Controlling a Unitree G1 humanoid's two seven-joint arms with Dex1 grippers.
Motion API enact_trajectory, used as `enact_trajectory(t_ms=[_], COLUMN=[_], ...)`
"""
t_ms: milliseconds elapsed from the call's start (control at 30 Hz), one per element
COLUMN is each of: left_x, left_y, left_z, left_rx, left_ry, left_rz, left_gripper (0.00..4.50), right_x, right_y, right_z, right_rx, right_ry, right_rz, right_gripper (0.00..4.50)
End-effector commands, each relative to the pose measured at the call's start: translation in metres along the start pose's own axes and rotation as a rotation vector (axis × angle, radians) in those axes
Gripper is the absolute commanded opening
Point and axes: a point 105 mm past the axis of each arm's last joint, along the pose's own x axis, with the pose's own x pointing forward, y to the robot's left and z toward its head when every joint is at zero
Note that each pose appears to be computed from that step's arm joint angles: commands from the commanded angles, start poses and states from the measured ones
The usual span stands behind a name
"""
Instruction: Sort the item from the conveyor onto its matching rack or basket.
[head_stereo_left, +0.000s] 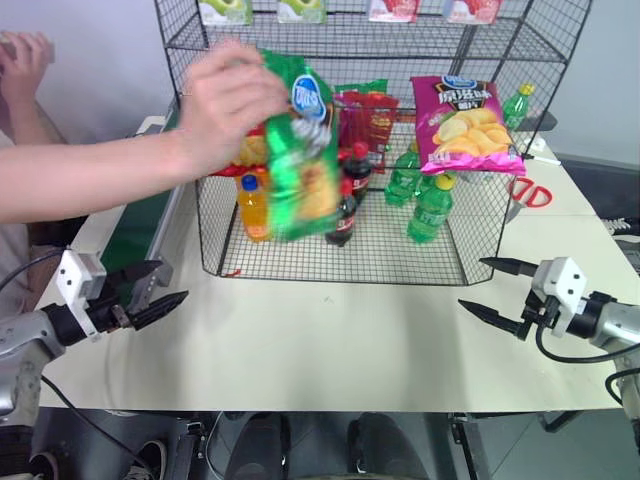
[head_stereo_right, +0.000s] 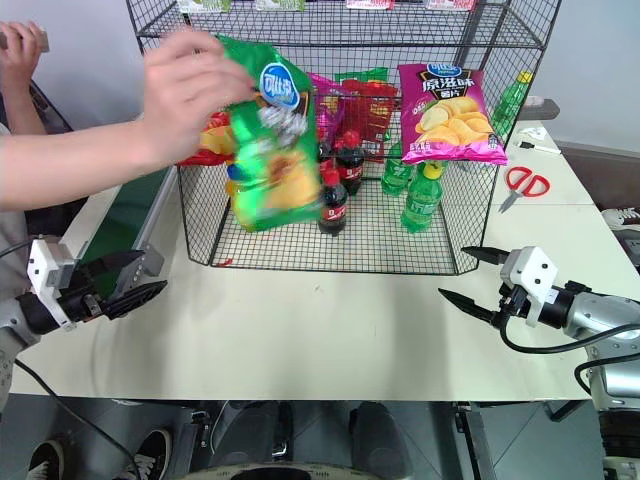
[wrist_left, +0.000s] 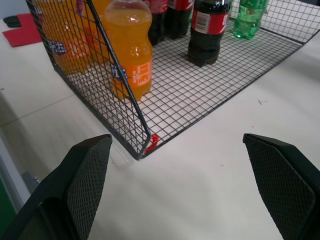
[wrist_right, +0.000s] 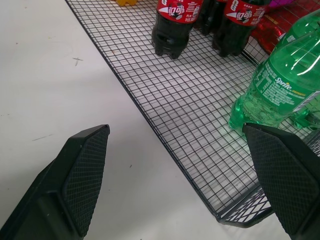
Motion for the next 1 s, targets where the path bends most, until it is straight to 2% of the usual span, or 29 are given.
enact_trajectory(t_ms=[33, 1000], left_x=[-0.003, -0.007], left_y=[-0.001, -0.004], left_z=[0.014, 0.009], left_rx=[0.038, 0.032], left_ry=[-0.038, -0.022], left_rz=[-0.008, 0.036], left_gripper=[4.50, 4.50], right_x=[0.000, 0.016], right_y=[-0.003, -0.005], right_z=[0.008, 0.015], right_rx=[-0.033, -0.061], right_ry=[-0.023, -0.046], right_rz=[-0.010, 0.040], right_gripper=[4.45, 4.45])
